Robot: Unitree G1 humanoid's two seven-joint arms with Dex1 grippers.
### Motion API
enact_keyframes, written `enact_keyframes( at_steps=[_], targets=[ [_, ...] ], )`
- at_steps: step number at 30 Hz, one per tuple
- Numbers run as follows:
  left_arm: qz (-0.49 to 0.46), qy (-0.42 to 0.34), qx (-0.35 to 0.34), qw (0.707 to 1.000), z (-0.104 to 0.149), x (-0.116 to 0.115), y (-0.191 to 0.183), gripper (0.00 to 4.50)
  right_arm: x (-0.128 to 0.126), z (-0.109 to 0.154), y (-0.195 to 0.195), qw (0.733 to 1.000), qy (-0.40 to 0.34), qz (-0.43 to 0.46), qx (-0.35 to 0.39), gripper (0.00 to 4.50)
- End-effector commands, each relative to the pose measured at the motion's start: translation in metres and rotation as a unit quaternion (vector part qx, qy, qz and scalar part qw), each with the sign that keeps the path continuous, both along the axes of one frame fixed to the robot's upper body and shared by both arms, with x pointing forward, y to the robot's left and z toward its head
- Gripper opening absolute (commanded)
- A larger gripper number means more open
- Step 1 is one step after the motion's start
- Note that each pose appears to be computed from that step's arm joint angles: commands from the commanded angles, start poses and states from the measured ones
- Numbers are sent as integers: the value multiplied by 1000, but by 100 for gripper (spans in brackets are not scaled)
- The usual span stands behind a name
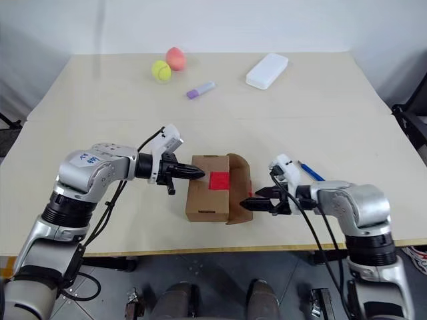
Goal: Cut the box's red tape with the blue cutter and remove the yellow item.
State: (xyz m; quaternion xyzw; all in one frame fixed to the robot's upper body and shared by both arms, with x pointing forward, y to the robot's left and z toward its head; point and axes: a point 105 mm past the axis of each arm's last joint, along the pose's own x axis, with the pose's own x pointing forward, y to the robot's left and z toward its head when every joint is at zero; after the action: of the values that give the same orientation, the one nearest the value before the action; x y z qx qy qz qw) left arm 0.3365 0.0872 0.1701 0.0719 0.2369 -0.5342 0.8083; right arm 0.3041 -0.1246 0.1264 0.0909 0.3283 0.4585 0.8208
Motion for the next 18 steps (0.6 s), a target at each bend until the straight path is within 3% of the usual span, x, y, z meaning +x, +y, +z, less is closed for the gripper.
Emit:
enact_keyframes(
  at_steps=[1, 15, 18],
  targets=[
    [7, 11, 14, 1000, -9, -4, 3, 0, 2, -6, 11, 999, 38, 3, 27, 446],
    [6, 9, 13, 1000, -7, -11, 0, 0, 23, -15, 46, 996, 81, 14, 39, 446],
    [9, 9, 13, 1000, -7, -9, 1, 0, 29, -15, 48, 996, 79, 1, 33, 391]
  ],
)
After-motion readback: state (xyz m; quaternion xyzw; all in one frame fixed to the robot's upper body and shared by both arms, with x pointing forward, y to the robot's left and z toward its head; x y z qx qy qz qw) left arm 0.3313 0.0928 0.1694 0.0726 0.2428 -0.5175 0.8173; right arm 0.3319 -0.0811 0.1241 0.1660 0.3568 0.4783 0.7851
